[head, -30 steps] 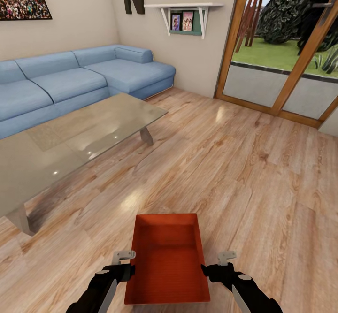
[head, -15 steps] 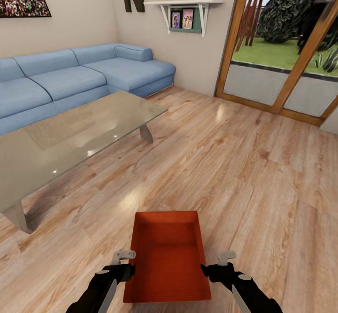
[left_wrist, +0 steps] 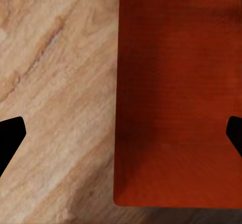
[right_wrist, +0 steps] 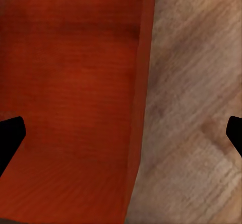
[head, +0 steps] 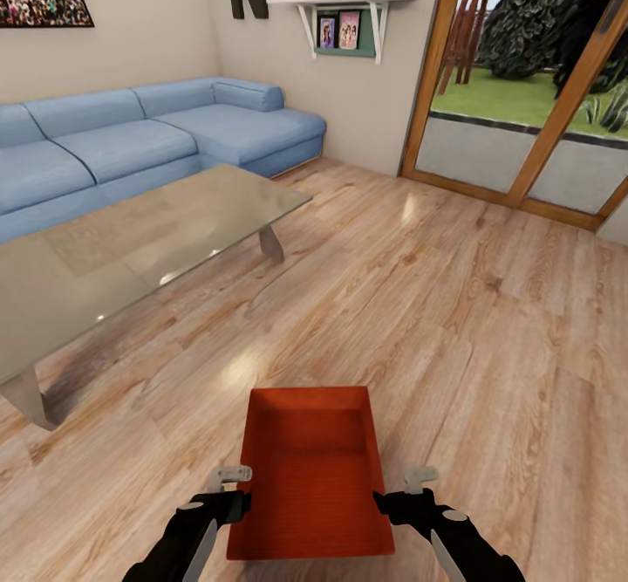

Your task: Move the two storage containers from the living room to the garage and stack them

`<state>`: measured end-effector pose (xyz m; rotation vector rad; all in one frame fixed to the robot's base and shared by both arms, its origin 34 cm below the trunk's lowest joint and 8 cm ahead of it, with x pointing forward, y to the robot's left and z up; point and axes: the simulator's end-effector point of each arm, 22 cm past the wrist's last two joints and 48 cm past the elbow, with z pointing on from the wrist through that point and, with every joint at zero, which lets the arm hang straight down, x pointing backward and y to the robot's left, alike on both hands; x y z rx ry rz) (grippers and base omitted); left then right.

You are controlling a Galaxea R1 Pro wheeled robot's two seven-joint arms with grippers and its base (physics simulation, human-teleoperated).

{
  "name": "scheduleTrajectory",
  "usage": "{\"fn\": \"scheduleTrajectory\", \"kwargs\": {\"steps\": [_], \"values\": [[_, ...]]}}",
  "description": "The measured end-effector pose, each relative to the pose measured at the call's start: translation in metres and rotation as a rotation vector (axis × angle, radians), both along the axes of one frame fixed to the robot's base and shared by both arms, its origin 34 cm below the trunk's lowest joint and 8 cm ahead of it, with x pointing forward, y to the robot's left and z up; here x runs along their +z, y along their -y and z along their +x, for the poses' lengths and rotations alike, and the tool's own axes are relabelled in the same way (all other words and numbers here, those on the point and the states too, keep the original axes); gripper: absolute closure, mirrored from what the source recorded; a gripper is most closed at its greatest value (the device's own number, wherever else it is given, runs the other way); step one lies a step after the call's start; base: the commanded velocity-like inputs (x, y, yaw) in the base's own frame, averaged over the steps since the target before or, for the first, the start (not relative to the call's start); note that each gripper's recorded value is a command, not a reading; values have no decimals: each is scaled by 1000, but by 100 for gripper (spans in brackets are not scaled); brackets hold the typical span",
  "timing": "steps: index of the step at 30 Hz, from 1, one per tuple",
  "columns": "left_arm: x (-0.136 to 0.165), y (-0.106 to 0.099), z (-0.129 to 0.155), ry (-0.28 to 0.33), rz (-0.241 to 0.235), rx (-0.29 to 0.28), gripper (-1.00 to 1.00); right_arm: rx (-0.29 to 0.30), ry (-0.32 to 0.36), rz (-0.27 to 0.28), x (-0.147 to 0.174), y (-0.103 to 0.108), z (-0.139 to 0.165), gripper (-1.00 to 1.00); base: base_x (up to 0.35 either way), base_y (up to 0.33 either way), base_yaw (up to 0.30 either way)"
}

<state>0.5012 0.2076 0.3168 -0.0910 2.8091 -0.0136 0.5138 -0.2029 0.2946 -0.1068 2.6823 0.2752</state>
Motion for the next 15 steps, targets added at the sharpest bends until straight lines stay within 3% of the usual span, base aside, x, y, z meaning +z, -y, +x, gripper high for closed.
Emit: {"fn": "scheduleTrajectory", "kwargs": {"steps": [15], "values": [[-32,2,-7,0,-3,0,-100,0,0,0,-32,0,-7,-100,0,0,0]]}}
